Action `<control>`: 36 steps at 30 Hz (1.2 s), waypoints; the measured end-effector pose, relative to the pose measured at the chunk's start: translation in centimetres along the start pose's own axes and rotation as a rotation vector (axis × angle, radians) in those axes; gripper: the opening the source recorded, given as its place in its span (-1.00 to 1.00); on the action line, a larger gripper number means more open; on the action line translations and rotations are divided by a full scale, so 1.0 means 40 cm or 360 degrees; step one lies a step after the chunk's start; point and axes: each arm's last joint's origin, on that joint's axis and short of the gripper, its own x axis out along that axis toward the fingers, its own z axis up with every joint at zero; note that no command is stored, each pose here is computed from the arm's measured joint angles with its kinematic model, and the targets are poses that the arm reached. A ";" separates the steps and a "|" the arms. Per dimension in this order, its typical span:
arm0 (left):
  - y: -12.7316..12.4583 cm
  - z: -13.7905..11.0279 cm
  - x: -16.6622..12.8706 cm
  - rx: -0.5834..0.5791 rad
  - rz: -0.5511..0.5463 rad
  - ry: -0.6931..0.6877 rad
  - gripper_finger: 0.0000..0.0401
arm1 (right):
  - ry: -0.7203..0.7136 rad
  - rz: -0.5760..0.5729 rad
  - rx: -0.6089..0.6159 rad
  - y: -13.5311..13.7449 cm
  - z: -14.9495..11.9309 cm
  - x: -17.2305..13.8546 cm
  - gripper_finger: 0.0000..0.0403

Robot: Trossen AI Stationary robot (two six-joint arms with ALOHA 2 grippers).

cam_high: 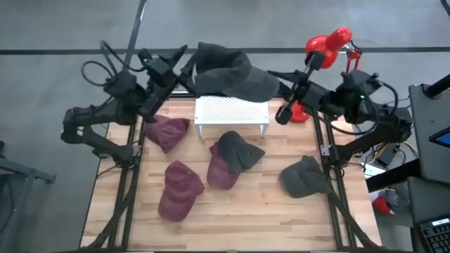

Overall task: Pick & Place hat
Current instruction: Put the bottom left black cap on the shelf

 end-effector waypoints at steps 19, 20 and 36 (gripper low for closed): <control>-0.098 0.048 0.089 0.0089 -0.0026 -0.0090 -0.19 | 0.0266 0.0168 -0.0082 0.130 -0.082 0.082 -0.94; -0.100 0.047 0.090 0.0068 -0.0028 -0.0092 -0.19 | 0.0288 0.0164 -0.0101 0.139 -0.087 0.090 -0.94; -0.091 0.071 0.100 -0.0095 -0.0008 -0.0379 -0.19 | 0.0214 0.0156 -0.0124 0.174 -0.072 0.106 -0.94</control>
